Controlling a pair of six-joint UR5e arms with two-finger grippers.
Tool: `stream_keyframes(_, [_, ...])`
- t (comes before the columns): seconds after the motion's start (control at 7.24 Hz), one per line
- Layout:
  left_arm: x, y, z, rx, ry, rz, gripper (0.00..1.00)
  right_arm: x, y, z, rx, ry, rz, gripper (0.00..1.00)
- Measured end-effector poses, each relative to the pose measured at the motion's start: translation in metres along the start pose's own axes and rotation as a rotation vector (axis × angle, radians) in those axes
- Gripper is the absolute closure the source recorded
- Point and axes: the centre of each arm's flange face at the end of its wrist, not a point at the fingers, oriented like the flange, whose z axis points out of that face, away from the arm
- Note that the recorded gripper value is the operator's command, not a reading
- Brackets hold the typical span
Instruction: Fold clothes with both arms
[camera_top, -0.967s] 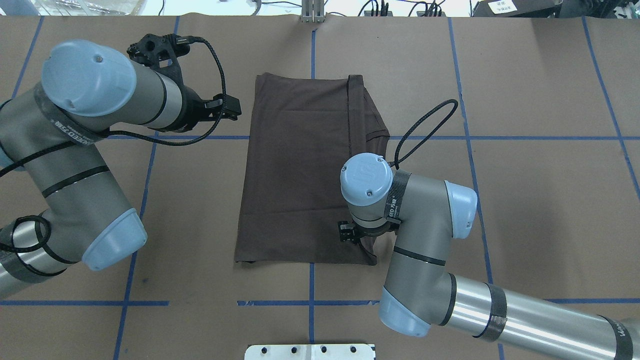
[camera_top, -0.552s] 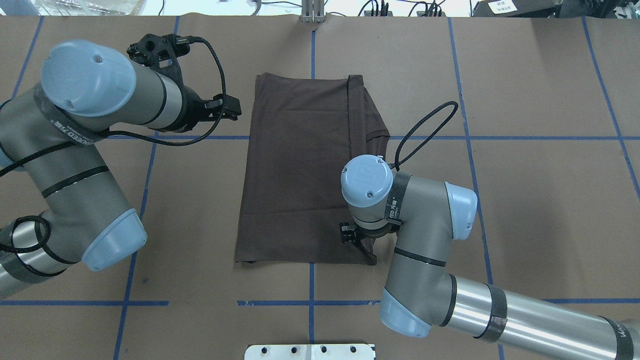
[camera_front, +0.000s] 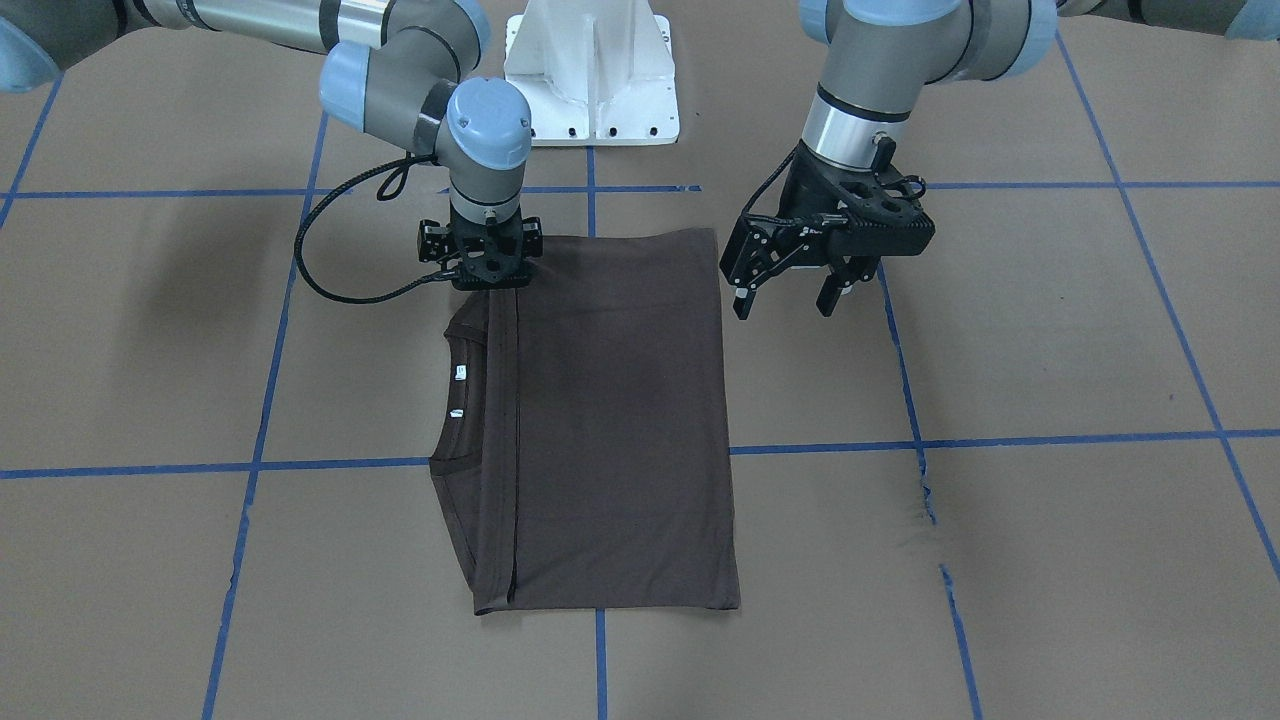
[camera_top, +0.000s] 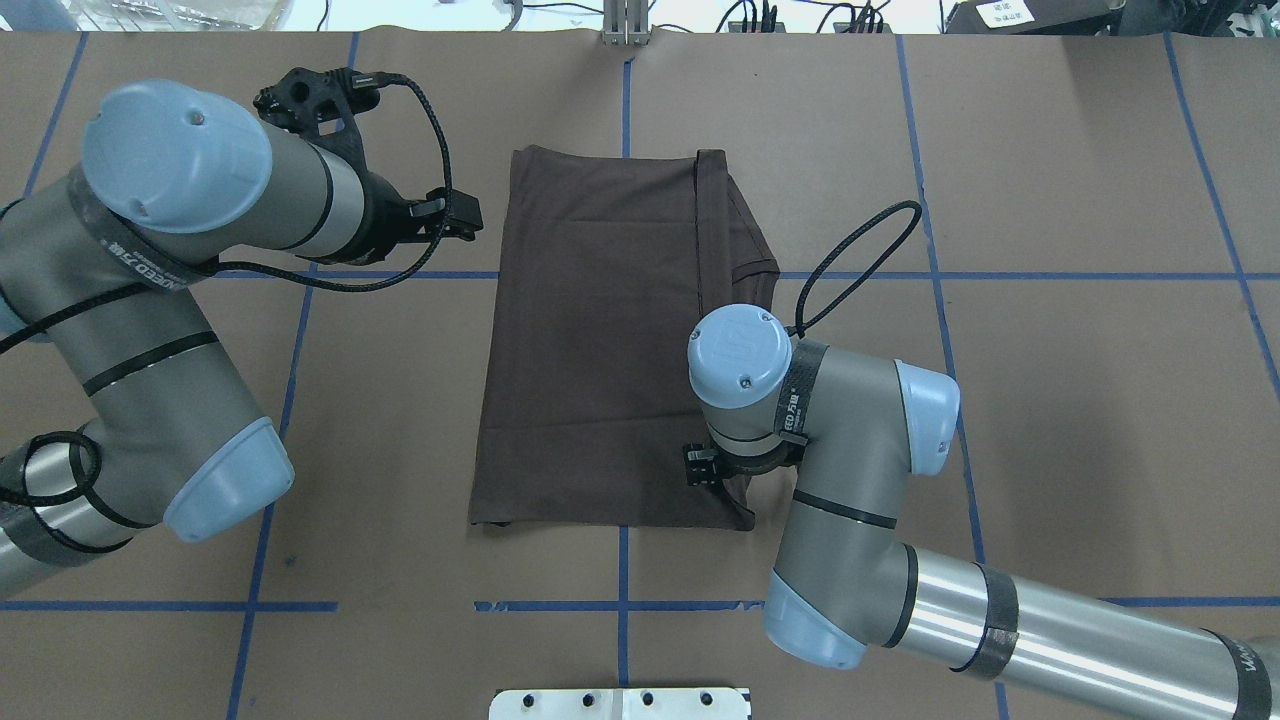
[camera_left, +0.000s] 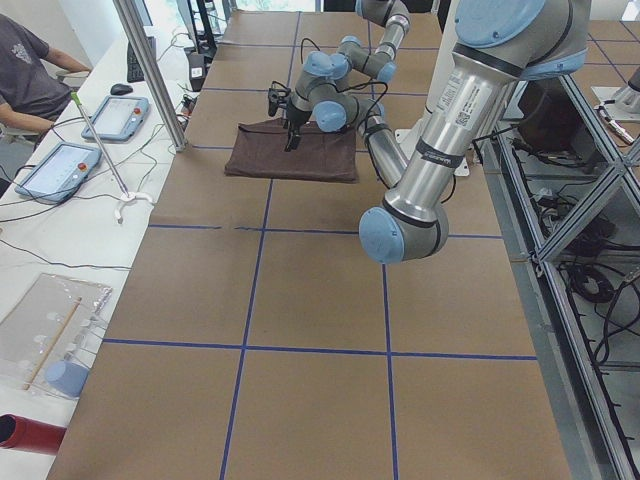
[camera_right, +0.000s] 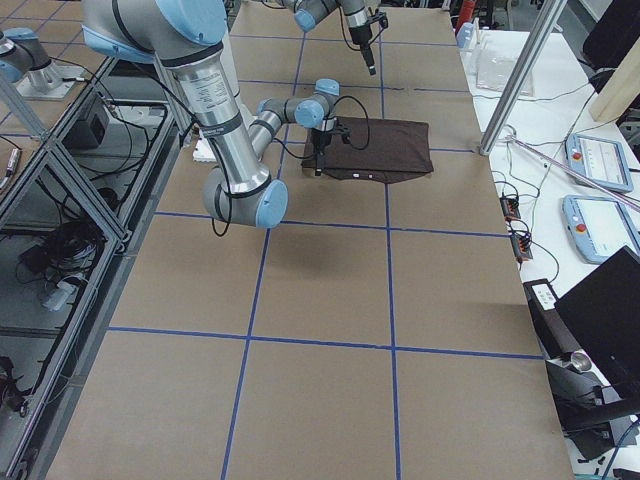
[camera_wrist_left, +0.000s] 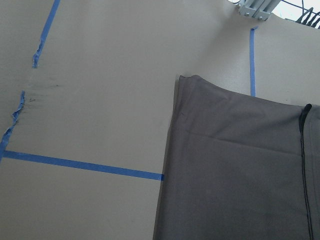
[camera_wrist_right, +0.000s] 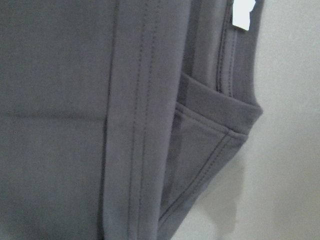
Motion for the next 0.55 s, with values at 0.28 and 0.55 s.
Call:
stream_keyframes(0.28, [0.001, 0.0, -0.001, 0.0, 0.002, -0.001, 0.0, 0.007, -0.005, 0.0, -0.002, 0.011, 0.015, 0.0])
stream_keyframes(0.55, [0.002, 0.0, -0.001, 0.001, 0.004, -0.004, 0.0, 0.015, -0.007, 0.002, -0.005, 0.022, 0.024, 0.0])
